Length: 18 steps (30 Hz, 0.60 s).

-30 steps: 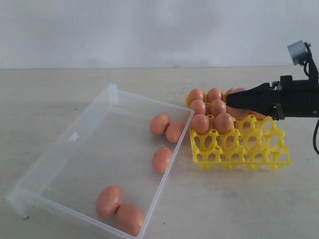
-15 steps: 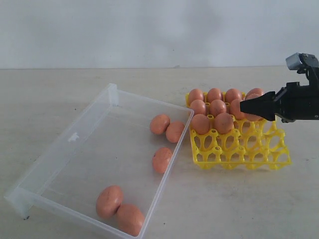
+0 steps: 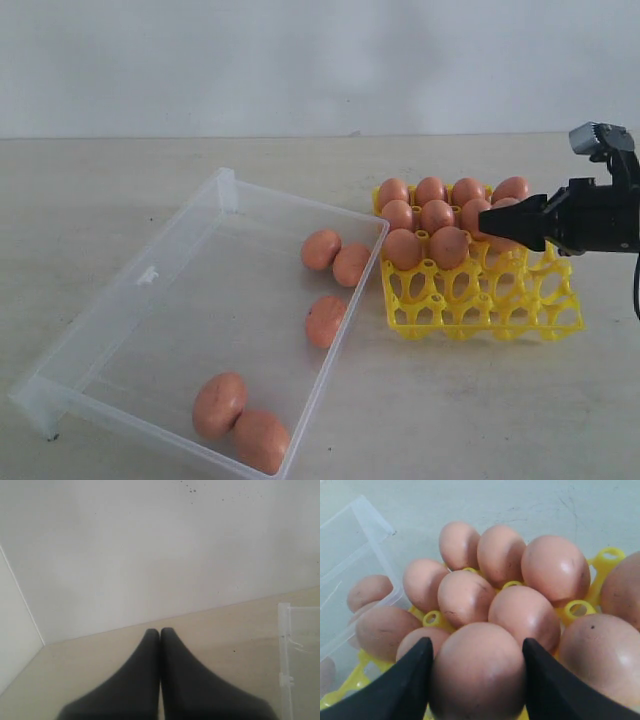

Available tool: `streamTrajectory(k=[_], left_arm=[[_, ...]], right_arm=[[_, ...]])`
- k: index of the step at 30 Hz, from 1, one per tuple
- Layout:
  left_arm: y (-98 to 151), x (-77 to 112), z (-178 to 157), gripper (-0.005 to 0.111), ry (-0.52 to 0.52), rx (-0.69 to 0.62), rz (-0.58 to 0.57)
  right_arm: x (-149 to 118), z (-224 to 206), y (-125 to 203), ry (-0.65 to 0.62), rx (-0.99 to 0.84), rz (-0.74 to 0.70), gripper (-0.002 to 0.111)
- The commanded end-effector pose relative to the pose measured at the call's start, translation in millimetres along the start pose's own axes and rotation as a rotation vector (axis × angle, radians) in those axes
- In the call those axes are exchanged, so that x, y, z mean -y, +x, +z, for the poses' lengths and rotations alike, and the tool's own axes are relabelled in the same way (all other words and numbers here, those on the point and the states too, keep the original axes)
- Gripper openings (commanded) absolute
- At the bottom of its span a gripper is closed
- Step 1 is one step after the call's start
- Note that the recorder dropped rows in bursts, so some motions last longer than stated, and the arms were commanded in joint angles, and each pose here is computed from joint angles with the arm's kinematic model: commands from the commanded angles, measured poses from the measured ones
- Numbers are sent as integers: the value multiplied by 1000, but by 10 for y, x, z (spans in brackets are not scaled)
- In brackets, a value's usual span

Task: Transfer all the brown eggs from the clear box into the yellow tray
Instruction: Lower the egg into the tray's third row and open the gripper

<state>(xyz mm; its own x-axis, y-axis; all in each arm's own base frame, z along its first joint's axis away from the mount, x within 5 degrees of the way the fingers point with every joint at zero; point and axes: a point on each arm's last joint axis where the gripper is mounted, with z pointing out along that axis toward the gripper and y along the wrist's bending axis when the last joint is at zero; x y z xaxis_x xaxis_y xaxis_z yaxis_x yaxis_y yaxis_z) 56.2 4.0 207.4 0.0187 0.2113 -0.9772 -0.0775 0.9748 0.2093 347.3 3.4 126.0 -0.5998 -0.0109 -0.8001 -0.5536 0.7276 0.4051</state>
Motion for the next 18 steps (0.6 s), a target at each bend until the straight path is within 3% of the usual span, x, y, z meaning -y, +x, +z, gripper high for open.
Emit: streamTrajectory(k=[1,18], left_arm=[[-9,-1,1,-4,2,-1,-13],[-9,-1,1,-4,2,-1,-13]], right_arm=[[-25,3,-29,-31,29,-35,0],[-63,162,48,-46,22,-80,0]])
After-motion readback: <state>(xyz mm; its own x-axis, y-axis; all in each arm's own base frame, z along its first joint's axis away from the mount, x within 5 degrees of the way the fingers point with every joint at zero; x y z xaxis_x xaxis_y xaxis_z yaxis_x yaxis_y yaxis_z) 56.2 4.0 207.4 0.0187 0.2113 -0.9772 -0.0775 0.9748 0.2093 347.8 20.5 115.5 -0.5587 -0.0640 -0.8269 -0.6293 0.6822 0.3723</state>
